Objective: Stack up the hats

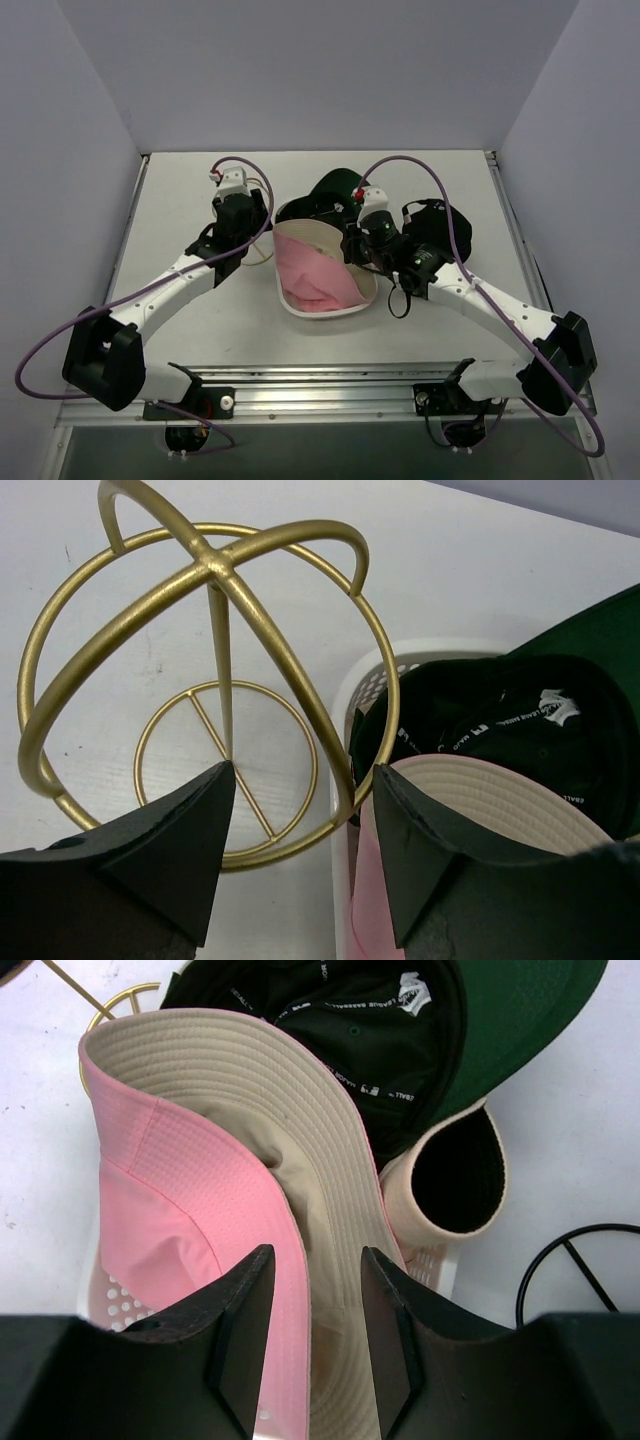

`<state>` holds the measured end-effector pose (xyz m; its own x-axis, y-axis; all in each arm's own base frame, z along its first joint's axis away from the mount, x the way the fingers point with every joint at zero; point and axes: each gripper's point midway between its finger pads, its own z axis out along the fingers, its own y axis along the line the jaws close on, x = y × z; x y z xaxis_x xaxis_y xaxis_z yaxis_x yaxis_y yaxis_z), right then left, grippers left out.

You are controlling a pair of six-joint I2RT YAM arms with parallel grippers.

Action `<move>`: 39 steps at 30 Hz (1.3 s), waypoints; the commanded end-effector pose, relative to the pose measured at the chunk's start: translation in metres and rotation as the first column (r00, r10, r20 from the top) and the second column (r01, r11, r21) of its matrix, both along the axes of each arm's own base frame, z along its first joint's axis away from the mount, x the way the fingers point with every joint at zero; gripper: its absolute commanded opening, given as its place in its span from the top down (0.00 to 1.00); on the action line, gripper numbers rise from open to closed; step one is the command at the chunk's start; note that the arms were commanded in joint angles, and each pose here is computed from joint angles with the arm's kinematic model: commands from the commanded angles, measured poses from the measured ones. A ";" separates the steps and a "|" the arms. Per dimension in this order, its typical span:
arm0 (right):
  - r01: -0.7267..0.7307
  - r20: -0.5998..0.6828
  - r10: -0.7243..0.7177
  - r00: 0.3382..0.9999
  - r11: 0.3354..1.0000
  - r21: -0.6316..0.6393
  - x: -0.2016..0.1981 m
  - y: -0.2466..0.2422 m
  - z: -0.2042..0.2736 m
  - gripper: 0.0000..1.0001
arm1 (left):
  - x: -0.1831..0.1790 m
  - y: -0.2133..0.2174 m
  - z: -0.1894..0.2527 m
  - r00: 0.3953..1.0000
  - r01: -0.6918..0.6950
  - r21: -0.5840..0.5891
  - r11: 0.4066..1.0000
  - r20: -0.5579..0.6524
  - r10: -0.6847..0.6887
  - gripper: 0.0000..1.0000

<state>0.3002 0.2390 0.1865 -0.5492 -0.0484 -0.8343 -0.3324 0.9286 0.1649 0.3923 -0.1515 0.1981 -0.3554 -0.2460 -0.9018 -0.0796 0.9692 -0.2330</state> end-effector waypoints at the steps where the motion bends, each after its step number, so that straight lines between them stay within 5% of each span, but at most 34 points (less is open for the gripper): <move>1: -0.028 0.050 0.027 0.998 0.999 0.032 0.006 0.014 0.010 0.64 | 0.020 -0.009 0.027 0.996 0.022 -0.048 0.999 0.091 -0.017 0.35; 14: -0.048 0.038 0.048 0.998 0.999 -0.008 0.004 0.022 -0.002 0.64 | 0.001 0.017 0.009 0.998 -0.047 0.018 0.999 0.041 0.046 0.77; 27: -0.060 0.031 0.061 0.998 0.998 -0.025 0.001 0.025 -0.007 0.63 | -0.038 0.036 0.009 0.999 -0.038 0.028 0.999 0.011 0.038 0.95; 39: -0.190 -0.037 0.189 0.981 0.981 -0.037 -0.010 0.046 -0.029 0.59 | -0.067 0.052 -0.016 0.990 -0.080 0.134 0.988 -0.105 0.094 0.94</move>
